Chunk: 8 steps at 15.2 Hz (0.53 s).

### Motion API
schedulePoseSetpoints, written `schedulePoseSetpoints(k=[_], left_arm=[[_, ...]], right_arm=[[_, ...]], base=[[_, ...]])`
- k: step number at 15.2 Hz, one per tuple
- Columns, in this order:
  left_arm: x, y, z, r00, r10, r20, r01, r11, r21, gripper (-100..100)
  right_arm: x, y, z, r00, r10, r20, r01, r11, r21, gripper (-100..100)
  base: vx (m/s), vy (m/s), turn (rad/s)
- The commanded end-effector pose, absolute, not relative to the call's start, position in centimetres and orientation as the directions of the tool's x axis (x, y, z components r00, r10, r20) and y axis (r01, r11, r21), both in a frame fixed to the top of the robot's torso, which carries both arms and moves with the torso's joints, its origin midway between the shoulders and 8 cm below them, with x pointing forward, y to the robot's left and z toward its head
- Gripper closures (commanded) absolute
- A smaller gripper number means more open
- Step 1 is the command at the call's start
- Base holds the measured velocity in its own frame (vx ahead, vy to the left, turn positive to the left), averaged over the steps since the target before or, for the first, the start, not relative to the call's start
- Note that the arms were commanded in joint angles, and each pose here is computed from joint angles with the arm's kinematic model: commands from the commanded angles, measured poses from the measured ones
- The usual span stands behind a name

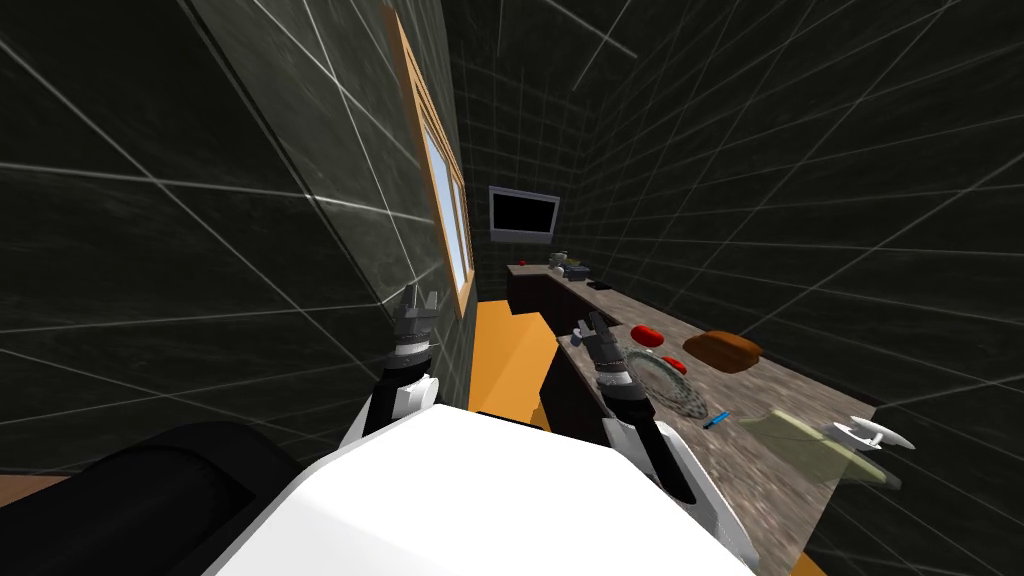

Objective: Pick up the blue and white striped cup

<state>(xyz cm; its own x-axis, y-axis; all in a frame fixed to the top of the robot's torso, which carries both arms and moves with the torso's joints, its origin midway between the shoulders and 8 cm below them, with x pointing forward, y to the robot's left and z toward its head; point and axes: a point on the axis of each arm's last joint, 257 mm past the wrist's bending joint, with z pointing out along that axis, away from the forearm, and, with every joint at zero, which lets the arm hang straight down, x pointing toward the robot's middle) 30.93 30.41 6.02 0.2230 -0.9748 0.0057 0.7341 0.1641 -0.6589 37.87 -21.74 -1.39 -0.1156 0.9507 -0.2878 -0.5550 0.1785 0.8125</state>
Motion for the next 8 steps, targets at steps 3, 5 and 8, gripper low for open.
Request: schedulePoseSetpoints(k=[3,5,8], left_arm=[[30.9,30.4,6.0,0.223,-0.975,0.006,0.734,0.164,-0.659,0],[30.9,30.4,6.0,0.223,-0.975,0.006,0.734,0.164,-0.659,0],[30.9,30.4,6.0,0.223,-0.975,0.006,0.734,0.164,-0.659,0]], right_arm=[[38.2,-21.3,-3.1,-0.149,0.910,-0.387,-0.535,0.255,0.805,-100],[38.1,-21.1,-3.3,-0.163,0.895,-0.414,-0.535,0.273,0.800,-100],[38.2,-20.9,-4.4,-0.188,0.856,-0.482,-0.526,0.327,0.785,-100]], base=[[0.025,-0.012,0.038],[0.031,-0.009,0.030],[0.033,-0.015,0.038]])
